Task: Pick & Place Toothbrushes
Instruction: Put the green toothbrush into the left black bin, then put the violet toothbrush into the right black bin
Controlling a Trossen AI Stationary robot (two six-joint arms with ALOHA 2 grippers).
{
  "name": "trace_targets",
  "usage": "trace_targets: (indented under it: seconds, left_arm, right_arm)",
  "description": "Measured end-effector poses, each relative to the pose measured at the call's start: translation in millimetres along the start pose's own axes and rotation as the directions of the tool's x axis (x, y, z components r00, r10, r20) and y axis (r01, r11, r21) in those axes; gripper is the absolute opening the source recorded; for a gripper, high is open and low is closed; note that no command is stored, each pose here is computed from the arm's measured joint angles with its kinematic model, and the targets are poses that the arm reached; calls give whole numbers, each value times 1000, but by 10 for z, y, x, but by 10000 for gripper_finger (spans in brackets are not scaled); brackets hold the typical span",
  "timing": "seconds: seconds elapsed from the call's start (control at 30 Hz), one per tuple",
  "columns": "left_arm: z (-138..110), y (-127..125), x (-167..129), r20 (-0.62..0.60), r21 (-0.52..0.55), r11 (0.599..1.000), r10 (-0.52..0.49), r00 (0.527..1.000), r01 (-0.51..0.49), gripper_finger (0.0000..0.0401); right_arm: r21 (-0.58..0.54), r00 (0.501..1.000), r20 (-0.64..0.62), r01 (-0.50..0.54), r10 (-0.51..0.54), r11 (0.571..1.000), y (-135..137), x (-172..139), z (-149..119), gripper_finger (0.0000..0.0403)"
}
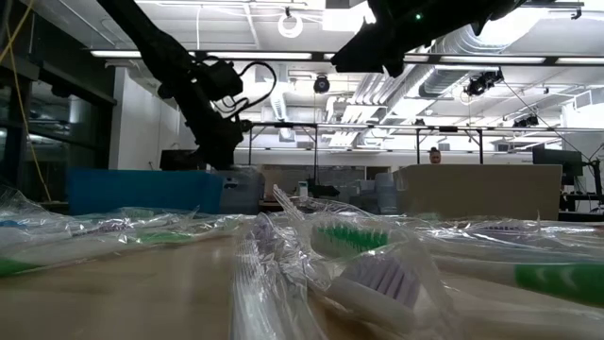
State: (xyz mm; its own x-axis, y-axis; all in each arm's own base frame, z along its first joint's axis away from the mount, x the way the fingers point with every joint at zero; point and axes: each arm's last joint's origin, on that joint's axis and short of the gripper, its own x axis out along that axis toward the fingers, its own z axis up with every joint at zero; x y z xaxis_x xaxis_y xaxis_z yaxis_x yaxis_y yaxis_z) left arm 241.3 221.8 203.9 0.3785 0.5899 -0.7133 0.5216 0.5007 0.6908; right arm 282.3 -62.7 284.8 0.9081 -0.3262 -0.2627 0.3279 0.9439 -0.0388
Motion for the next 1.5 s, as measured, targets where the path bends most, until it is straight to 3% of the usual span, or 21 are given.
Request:
trace_targets:
  seconds: [0.17,0.4,0.53,0.73,0.9,1.03,1.2,1.37,1.5]
  left_arm:
    - [5,-6,0,13,-24,1000,-6,1000,7,36]
    - [3,-25,-6,13,-23,999,-26,1000,26,153]
    - [43,10,-34,-1,-23,999,-21,1000,21,193]
    - [116,135,-243,-46,-87,995,-47,998,43,195]
    - [155,173,-510,29,-176,983,-53,998,57,177]
    - [118,172,-728,105,-270,960,-49,993,76,162]
    - [121,169,-963,223,-318,943,-29,974,101,150]
    - [241,168,-1103,278,-283,956,0,961,82,148]
    - [339,152,-1138,303,-249,965,-4,953,83,148]
  right_arm:
    - [3,1000,0,0,0,1000,1,1,-1,153]
    - [16,1000,0,0,0,1000,0,1,-1,153]
    - [36,1000,-7,-4,4,999,2,1,-7,153]
    - [20,995,-98,-12,14,1000,50,-61,-75,153]
    - [32,979,-203,-28,34,999,84,-212,-124,153]
    - [91,947,-319,-17,45,996,113,-346,-203,153]
    - [268,870,-487,69,74,961,188,-492,-351,153]
    - [436,753,-638,183,159,881,357,-629,-503,153]
    - [522,688,-694,278,212,807,520,-731,-565,153]
